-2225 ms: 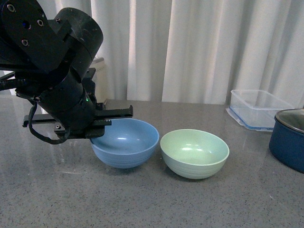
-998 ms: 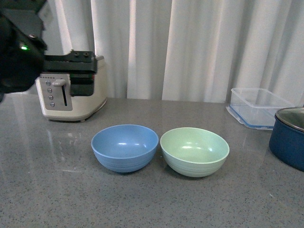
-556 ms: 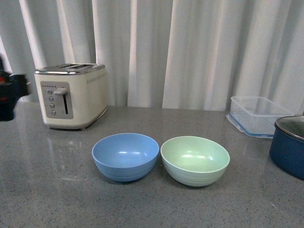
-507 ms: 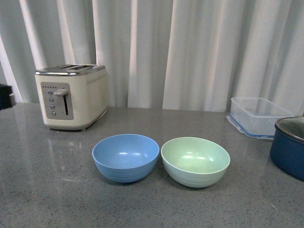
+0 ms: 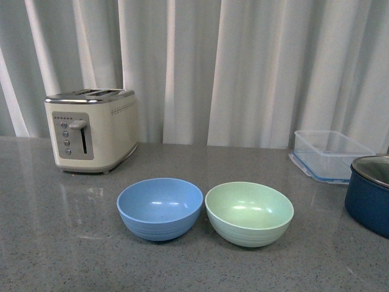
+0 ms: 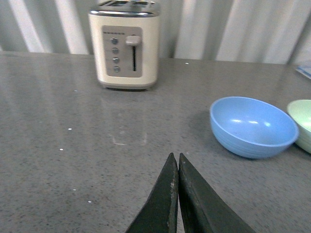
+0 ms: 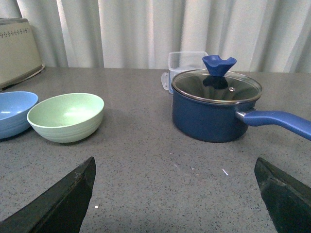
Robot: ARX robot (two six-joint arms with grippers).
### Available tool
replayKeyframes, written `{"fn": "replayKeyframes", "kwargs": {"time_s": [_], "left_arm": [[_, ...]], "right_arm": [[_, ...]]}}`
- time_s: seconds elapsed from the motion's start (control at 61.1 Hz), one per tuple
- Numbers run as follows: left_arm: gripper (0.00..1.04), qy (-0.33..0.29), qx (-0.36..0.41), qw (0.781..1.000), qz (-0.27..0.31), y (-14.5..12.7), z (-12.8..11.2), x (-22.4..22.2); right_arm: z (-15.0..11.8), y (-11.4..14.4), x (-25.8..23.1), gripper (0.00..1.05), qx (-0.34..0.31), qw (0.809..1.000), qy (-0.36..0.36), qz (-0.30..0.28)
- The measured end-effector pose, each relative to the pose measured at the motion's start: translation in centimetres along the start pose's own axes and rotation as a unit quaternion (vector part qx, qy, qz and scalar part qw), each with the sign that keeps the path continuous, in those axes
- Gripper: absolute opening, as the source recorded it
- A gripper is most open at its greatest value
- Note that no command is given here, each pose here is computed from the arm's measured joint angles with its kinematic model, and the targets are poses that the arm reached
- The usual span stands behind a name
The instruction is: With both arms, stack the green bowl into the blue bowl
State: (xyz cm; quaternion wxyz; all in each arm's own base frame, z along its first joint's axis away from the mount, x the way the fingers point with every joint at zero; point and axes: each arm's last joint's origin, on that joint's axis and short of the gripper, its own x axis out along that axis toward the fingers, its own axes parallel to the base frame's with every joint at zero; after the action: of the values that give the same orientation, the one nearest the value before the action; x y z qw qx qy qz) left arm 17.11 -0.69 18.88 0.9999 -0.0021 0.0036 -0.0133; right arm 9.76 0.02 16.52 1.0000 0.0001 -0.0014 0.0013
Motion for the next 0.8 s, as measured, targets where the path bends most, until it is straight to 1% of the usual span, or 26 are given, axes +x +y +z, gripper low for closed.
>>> {"fn": "replayKeyframes", "kwargs": {"time_s": [0.115, 0.442, 0.475, 0.802], "left_arm": [[0.04, 0.000, 0.000, 1.000, 0.015, 0.6, -0.5, -1.1], [0.04, 0.001, 0.000, 1.000, 0.014, 0.6, -1.6, -3.3], [0.04, -0.007, 0.000, 1.000, 0.014, 0.6, -1.9, -3.5], [0.04, -0.014, 0.000, 1.000, 0.013, 0.6, -1.6, -4.8]], "right_arm": [[0.0, 0.0, 0.0, 0.95, 0.000, 1.000, 0.000, 0.000], [0.0, 0.0, 0.0, 0.95, 0.000, 1.000, 0.000, 0.000], [0.0, 0.0, 0.0, 0.95, 0.000, 1.000, 0.000, 0.000], [0.0, 0.0, 0.0, 0.95, 0.000, 1.000, 0.000, 0.000]]}}
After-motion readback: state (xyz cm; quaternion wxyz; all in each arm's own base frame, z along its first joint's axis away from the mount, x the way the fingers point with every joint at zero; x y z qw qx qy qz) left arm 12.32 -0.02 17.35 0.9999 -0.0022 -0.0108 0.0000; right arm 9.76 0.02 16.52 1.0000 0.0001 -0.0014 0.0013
